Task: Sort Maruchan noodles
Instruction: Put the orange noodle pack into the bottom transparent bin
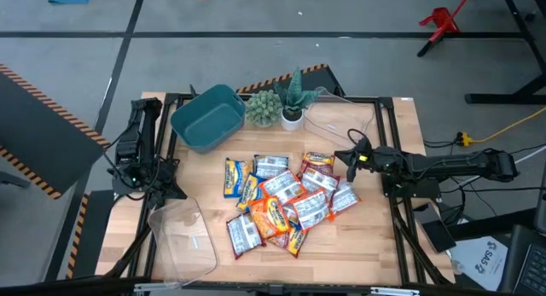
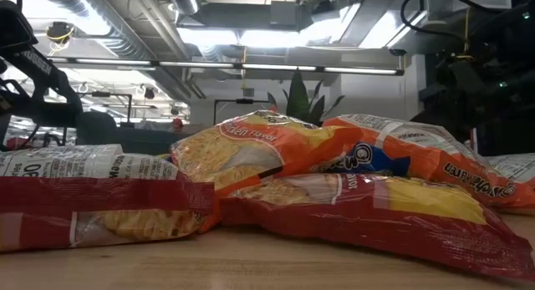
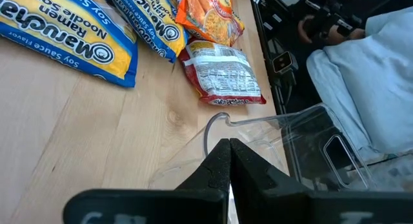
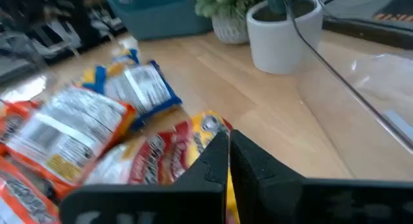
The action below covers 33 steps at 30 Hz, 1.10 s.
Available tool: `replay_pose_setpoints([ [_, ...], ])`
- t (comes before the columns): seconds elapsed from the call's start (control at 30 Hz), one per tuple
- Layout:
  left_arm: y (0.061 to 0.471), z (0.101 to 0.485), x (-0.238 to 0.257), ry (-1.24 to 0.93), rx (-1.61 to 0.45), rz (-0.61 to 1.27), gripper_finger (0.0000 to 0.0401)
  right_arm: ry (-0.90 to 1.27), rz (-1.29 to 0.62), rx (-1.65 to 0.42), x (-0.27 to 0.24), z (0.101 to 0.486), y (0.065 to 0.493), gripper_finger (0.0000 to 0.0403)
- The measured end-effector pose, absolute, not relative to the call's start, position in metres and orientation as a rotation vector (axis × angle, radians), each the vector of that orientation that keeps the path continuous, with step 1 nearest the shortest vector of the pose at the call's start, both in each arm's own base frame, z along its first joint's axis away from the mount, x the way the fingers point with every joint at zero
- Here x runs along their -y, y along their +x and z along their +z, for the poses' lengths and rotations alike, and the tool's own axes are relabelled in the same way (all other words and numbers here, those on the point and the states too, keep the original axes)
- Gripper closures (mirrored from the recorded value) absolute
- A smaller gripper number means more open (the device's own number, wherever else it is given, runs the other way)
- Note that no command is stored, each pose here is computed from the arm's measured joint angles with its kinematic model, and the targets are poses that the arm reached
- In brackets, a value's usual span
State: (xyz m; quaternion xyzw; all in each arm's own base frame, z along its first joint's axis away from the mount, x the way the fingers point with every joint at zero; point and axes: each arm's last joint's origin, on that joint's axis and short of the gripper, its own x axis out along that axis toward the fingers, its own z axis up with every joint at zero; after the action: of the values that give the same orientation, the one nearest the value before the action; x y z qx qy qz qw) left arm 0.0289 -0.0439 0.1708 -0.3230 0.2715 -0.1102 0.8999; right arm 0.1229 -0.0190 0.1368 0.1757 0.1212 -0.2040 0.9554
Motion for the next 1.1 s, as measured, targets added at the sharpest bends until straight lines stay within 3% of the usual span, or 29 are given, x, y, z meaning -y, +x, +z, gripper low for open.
replay_pose_setpoints([
  [0.33,0.029,0.171,0.044,-0.668,-0.562,-0.228,0.0401,0.551,-0.316,-0.154,0.017,0.146,0.126,0.0398],
  [0.8,0.027,0.170,0.046,-0.613,-0.643,-0.305,0.0401,0.579,-0.003,0.013,0.010,0.170,0.130,0.0398],
  [1.1,0.031,0.187,0.054,-0.811,-0.480,-0.309,0.0401,0.571,0.013,0.014,0.009,0.170,0.130,0.0398],
])
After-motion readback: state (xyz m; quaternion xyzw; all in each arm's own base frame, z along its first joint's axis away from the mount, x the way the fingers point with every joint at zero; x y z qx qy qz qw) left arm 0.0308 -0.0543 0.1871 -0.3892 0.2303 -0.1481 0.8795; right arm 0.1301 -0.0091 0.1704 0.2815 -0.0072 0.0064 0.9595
